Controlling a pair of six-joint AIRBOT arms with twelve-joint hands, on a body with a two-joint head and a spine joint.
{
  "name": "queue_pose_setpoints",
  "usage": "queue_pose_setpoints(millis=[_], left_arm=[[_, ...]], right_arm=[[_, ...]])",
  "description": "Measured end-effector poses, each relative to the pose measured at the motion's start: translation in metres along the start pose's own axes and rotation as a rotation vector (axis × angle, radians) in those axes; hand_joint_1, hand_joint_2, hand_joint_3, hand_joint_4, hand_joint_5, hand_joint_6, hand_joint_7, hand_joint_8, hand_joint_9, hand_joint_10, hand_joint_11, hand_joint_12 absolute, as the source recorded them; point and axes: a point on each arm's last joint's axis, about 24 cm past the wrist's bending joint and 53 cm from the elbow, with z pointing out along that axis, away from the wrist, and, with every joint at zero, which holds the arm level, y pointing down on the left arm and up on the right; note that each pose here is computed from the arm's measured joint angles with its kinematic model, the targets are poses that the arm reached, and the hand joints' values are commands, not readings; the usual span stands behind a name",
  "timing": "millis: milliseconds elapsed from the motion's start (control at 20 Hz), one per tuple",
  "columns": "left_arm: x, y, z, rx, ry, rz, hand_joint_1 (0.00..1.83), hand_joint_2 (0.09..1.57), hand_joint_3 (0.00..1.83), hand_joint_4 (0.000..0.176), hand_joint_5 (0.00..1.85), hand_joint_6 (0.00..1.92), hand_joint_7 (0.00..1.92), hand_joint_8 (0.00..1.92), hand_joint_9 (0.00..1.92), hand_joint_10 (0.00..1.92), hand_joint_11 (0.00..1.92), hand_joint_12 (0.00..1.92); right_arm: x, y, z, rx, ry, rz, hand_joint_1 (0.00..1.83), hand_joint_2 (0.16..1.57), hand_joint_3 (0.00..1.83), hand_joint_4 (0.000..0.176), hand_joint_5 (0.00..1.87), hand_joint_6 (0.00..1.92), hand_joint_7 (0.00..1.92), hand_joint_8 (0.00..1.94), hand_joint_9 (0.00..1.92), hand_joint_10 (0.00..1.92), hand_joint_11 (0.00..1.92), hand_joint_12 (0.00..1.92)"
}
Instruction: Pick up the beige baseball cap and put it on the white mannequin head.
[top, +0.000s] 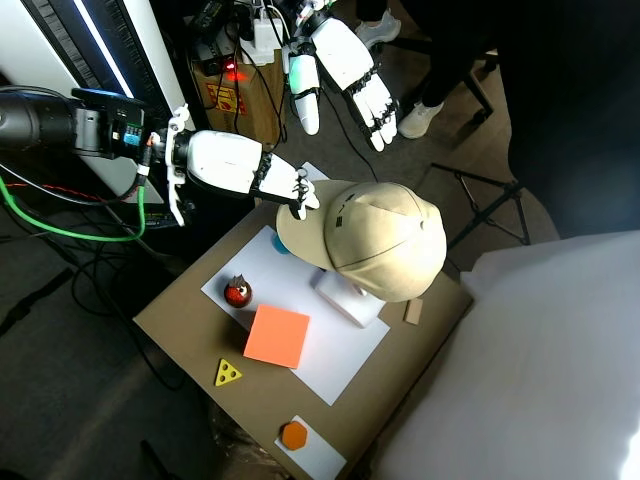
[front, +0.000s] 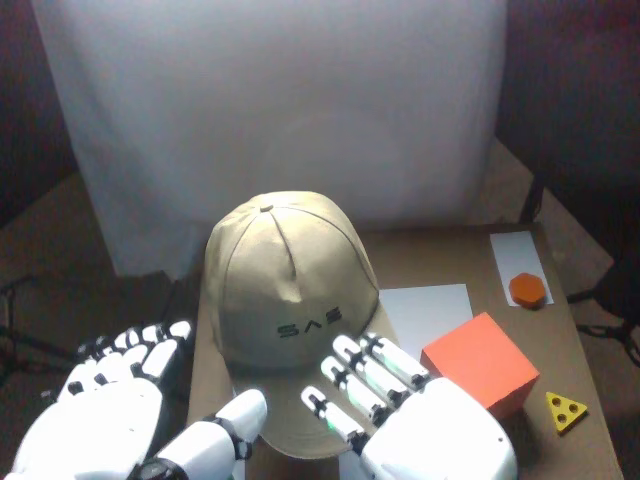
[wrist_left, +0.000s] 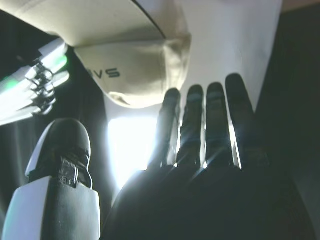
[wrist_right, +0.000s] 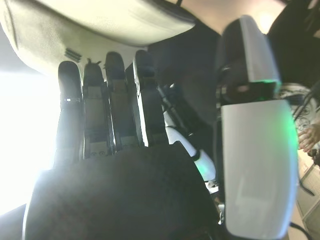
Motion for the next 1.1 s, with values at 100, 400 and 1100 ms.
queue_pose_setpoints(millis=[100, 400, 1100], left_arm=[[-0.005, -0.008, -0.004, -0.017, -0.006, 0.028, 0.00, 1.14, 0.00, 0.038, 0.08, 0.00, 0.06, 0.00, 0.02, 0.00, 0.00, 0.35], [-0.007, -0.021, -0.024, -0.062, 0.019, 0.016, 0.00, 1.14, 0.00, 0.039, 0.07, 0.00, 0.06, 0.00, 0.03, 0.00, 0.00, 0.34], [-0.005, -0.077, -0.033, -0.069, 0.047, 0.058, 0.82, 1.14, 0.00, 0.000, 1.07, 1.92, 1.18, 1.92, 1.21, 1.92, 1.30, 1.92]], right_arm=[[-0.023, 0.000, 0.001, -0.002, -0.024, 0.006, 0.57, 0.85, 0.00, 0.150, 0.06, 0.00, 0.00, 0.00, 0.00, 0.00, 0.00, 0.02], [-0.043, -0.060, 0.002, 0.180, 0.159, 0.059, 0.56, 0.83, 0.00, 0.154, 0.03, 0.00, 0.00, 0.00, 0.00, 0.00, 0.00, 0.00], [-0.068, -0.105, 0.021, 0.149, 0.329, 0.351, 0.75, 1.22, 0.00, 0.000, 1.24, 1.92, 1.39, 1.94, 1.73, 1.92, 1.92, 1.92]])
